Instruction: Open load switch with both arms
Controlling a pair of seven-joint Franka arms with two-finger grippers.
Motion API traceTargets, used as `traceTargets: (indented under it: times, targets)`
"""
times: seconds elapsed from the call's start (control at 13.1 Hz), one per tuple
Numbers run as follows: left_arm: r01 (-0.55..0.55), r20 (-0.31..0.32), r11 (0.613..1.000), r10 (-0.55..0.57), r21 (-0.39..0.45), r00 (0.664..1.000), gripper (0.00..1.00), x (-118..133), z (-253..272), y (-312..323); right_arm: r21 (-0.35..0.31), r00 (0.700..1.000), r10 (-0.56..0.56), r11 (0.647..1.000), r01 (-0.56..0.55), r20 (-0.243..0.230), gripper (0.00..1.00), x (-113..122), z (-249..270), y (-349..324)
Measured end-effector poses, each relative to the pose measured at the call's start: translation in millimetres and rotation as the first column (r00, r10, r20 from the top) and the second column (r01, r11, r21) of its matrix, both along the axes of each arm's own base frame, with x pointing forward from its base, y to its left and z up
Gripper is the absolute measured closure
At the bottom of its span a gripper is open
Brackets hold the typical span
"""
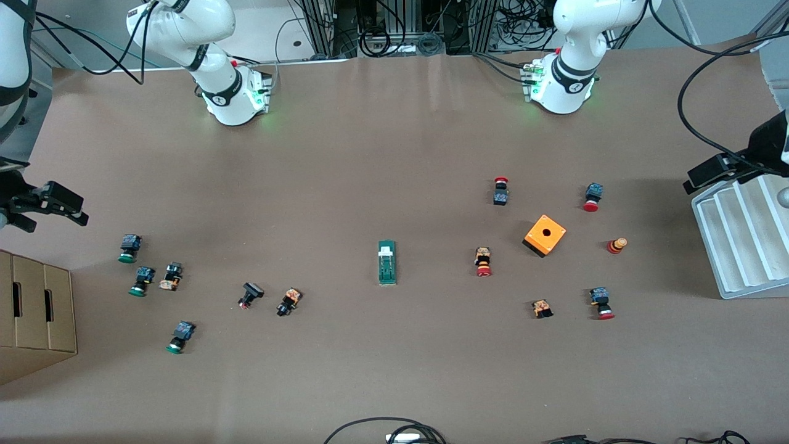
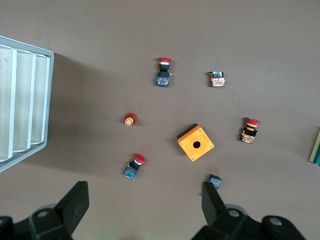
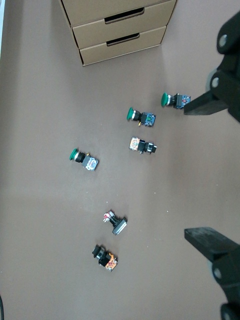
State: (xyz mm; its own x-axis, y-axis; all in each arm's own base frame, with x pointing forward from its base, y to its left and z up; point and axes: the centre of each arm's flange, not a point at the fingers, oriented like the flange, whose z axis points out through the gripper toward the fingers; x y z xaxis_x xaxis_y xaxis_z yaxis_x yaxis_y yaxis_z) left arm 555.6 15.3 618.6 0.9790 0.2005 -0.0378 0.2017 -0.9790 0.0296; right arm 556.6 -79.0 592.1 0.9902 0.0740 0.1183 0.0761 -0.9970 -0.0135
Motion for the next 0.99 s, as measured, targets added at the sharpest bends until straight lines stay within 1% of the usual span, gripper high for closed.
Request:
traceTargets:
  times: [0.15, 0.31, 0.38, 0.53, 0.69, 0.99]
  targets:
    - [0.016, 0.011, 1.0, -0.016, 0.012, 1.0, 0.0, 1, 0, -4, 0.0, 1.0, 0.0, 1.0, 0.0, 0.0, 0.0, 0, 0, 0]
    - [0.069, 0.009, 0.995, -0.069, 0.069, 0.998, 0.0, 2, -2, -27, 0.0, 1.0, 0.0, 1.0, 0.0, 0.0, 0.0, 0, 0, 0]
    - [0.082, 0.013, 0.994, -0.083, 0.075, 0.996, 0.0, 2, -2, -36, 0.0, 1.0, 0.0, 1.0, 0.0, 0.0, 0.0, 0, 0, 0]
    - [0.075, 0.018, 0.995, -0.076, 0.07, 0.997, 0.0, 3, -2, -33, 0.0, 1.0, 0.0, 1.0, 0.0, 0.0, 0.0, 0, 0, 0]
    - [0.046, 0.019, 0.998, -0.047, 0.039, 0.999, 0.0, 3, -4, -14, 0.0, 1.0, 0.0, 1.0, 0.0, 0.0, 0.0, 0, 0, 0]
    - [0.085, 0.019, 0.996, -0.085, 0.03, 0.996, 0.0, 3, -5, -2, 0.0, 1.0, 0.0, 1.0, 0.0, 0.0, 0.0, 0, 0, 0]
